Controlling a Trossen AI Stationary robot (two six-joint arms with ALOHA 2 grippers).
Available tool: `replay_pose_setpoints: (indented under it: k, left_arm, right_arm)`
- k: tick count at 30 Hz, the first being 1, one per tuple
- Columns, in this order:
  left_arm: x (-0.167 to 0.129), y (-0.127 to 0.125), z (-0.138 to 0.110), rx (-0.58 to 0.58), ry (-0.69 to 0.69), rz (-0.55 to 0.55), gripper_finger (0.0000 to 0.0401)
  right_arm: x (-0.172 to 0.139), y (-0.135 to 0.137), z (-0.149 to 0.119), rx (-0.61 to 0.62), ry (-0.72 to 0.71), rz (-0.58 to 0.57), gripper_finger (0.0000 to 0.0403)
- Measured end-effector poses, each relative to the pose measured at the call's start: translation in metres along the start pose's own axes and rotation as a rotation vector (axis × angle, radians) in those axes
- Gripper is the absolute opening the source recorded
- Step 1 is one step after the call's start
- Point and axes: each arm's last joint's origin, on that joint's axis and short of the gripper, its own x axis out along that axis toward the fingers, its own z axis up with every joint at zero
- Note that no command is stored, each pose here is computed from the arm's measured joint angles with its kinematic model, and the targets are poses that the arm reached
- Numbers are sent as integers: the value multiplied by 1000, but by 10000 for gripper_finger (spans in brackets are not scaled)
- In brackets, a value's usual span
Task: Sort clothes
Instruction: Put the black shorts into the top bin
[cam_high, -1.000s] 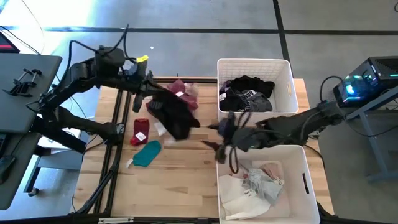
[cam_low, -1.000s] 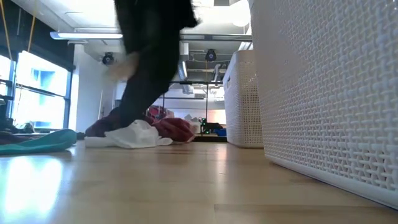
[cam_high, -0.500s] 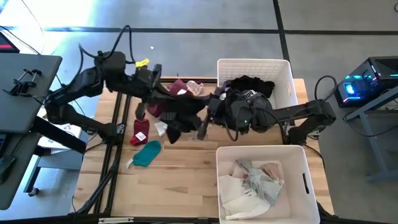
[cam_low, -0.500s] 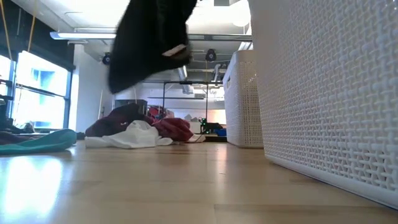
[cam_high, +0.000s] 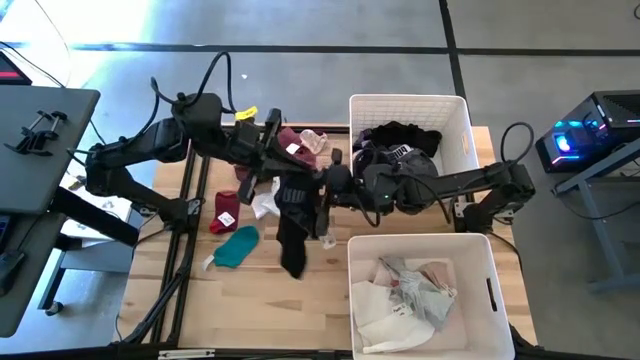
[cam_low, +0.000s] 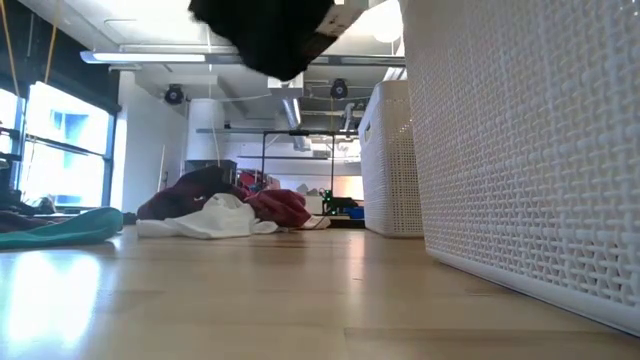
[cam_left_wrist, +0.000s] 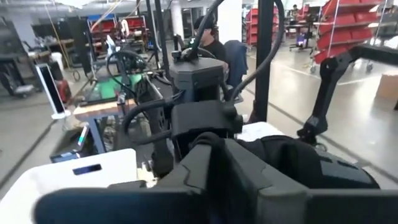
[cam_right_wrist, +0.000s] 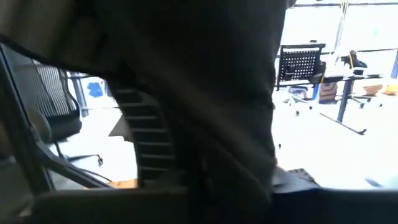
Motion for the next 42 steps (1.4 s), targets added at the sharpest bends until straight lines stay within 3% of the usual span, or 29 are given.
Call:
replay_pose_setpoints:
  k: [2,6,13,18,25,29,31,37,42]
  left_arm:
    - [-1,1,0,40,-2,6,54]
    - [-9,0,4,94,-6,35,105]
    - [-34,-2,6,157,84,222,166]
    - [-44,-1,5,176,135,335,181]
    - [-44,-1,8,199,117,348,181]
    - [-44,-1,8,201,108,352,181]
    - [-44,-1,9,199,105,353,181]
    - [-42,0,9,199,104,361,181]
    - [-41,1,8,199,104,384,181]
  right_arm:
    - [-3,1,4,44,-13,10,17]
    - [-16,11,14,124,-32,45,18]
    - [-66,27,51,170,-85,117,5]
    - [-113,27,82,184,-137,140,3]
    - [-191,10,120,446,-165,324,1]
    - [-224,4,125,674,-45,474,1]
    - [-239,-2,124,774,34,494,1]
    - [-260,-13,98,991,381,357,0]
    - [-264,-1,65,1098,806,227,0]
